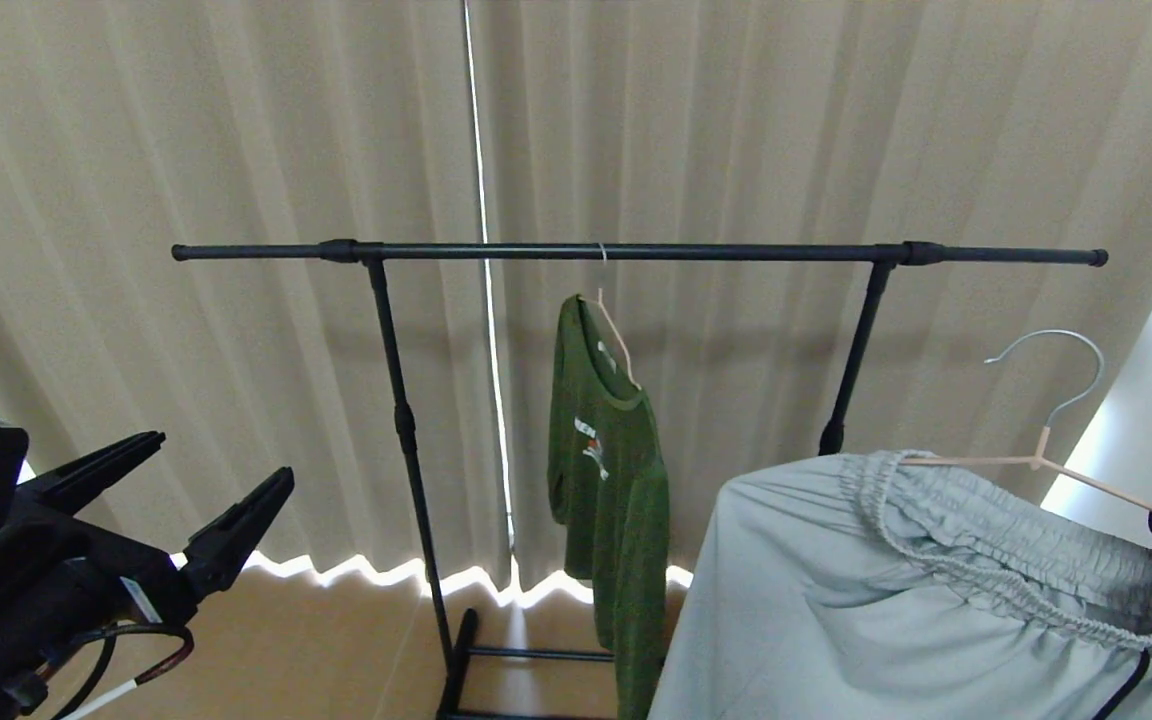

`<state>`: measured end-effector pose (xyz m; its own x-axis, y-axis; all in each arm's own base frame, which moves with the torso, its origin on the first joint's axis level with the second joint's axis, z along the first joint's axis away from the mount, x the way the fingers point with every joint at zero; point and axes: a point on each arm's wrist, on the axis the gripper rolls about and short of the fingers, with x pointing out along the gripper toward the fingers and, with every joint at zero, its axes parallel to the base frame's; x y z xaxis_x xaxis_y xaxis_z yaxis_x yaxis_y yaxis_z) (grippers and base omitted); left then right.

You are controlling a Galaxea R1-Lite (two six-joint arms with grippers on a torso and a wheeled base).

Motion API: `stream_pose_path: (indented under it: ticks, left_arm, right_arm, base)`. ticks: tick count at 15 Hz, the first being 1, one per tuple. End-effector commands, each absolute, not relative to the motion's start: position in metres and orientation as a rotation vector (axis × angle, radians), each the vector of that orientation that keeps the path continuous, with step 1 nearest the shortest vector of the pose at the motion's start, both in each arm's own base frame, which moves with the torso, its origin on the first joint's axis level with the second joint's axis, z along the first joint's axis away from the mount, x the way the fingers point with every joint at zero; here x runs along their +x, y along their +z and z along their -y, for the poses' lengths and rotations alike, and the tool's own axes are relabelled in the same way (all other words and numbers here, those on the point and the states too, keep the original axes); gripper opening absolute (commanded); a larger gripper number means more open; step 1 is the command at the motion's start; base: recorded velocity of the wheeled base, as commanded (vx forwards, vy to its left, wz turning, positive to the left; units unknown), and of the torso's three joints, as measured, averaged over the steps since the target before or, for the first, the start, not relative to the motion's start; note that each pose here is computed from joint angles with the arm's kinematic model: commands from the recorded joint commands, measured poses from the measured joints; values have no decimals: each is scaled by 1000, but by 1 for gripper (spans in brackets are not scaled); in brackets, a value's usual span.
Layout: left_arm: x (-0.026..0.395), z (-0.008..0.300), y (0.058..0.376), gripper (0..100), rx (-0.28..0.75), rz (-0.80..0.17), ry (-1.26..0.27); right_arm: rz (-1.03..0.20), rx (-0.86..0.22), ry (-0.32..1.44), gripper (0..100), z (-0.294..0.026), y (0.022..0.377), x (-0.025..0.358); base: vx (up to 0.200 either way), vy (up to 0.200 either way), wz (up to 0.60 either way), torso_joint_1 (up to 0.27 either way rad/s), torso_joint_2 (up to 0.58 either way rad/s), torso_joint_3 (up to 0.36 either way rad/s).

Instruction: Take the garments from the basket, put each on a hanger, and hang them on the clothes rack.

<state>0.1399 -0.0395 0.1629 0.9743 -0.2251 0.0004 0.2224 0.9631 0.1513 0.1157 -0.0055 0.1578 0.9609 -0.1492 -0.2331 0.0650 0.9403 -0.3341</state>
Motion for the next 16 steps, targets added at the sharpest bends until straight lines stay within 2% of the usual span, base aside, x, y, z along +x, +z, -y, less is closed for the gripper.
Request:
stream_pose_path:
  ticks: [1,12,16]
  left_arm:
    - [140,40,163,100,151,19,-225]
    - [139,39,162,100,150,14,-225]
    - [139,39,161,100,151,9,-226]
  right_arm:
    - [-263,-331,-110,0,6,157,117]
    - [-254,-331,-113,0,6,158,116]
    - [-258,-331,-112,0,6,158,115]
  base:
    - [0,0,0,0,0,0]
    - [0,0,0,0,0,0]
    - [200,0,0,2,4,2]
